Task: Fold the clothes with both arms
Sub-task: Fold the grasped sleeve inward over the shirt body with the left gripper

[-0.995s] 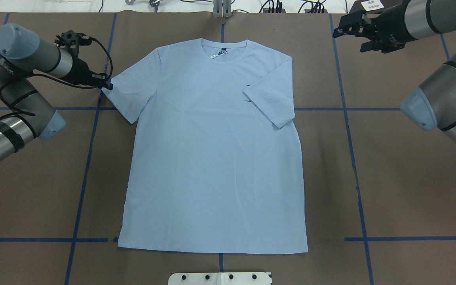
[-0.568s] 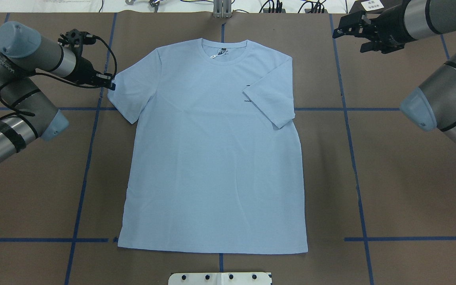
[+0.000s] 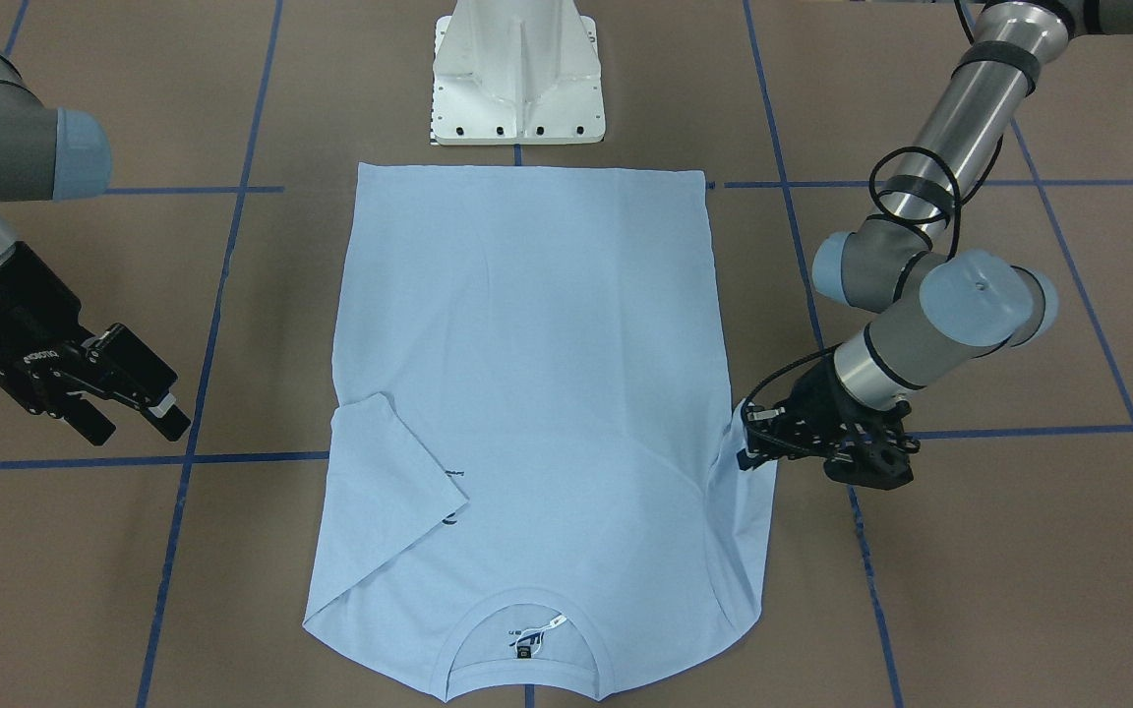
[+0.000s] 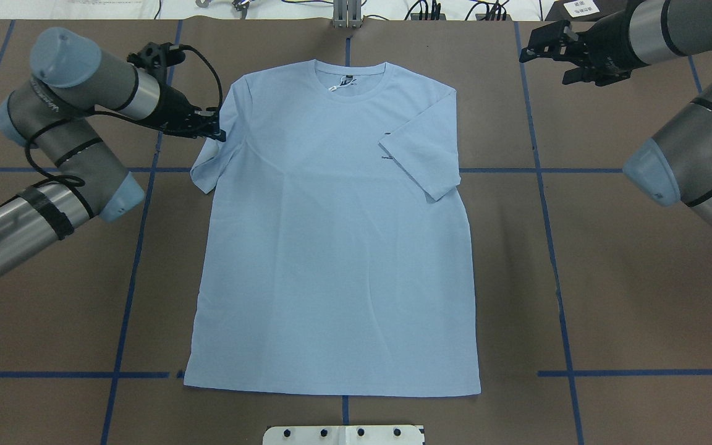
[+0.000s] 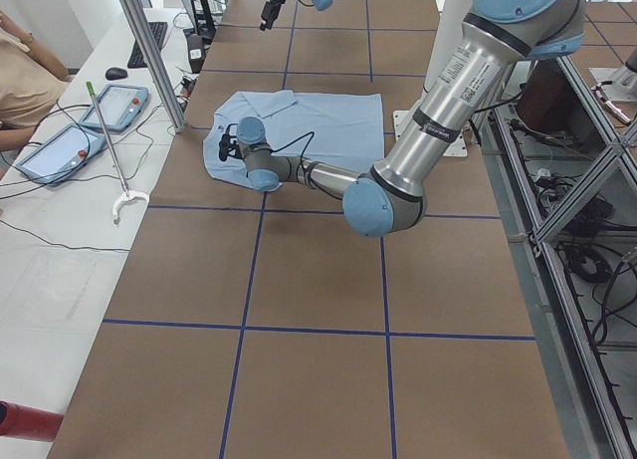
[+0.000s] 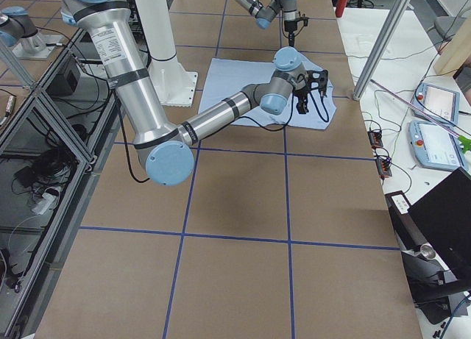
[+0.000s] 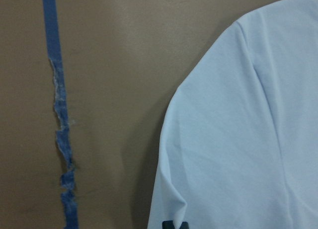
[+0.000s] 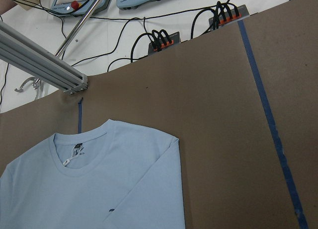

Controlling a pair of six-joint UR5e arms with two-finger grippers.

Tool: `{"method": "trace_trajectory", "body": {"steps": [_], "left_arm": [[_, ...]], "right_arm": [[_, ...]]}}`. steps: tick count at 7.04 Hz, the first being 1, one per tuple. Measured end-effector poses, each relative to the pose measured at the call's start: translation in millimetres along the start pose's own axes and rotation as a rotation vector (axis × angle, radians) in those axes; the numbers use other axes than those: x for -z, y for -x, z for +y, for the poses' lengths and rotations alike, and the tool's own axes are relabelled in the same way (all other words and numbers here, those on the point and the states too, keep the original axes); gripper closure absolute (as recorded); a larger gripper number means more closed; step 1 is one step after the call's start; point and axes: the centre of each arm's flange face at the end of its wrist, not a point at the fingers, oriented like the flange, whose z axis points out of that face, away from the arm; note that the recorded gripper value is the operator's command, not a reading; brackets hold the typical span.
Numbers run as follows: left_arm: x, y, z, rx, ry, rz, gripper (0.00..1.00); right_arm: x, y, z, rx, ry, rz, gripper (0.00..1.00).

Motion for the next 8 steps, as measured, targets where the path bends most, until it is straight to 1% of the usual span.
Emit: {"method": "trace_trajectory", "body": {"steps": [1,3,4,5,6,8], "left_arm": [[-19.9,-23.8,-2.6,0.023,-0.014,-0.007,1.00],[-44.9,-43.3,-18.1,0.043,-0.045,-0.038,1.00],[-52.5,-53.2,-27.8,0.048,-0.063,-0.050,0.57],[-56.1,-63.3,-34.2,0.051,-0.077,-0.053,0.05],[-52.9,-74.6,-30.9,0.053,-0.085,-0.034,0.04],[-29.8,-98.5,8.9,0.102,-0.081,0.056,0.04]], "right_arm": [[-1.8,-3.1,0.2,-0.001,0.000,0.005,0.00],[-6.1,-5.7,2.5,-0.001,0.000,0.013,0.00],[-9.4,-6.6,3.8,0.000,0.003,0.016,0.00],[-11.4,-7.5,4.0,0.001,0.005,0.018,0.00],[-12.0,-7.4,3.9,-0.001,0.005,0.018,0.00],[-8.4,-3.0,6.7,-0.003,0.005,0.008,0.00]]}}
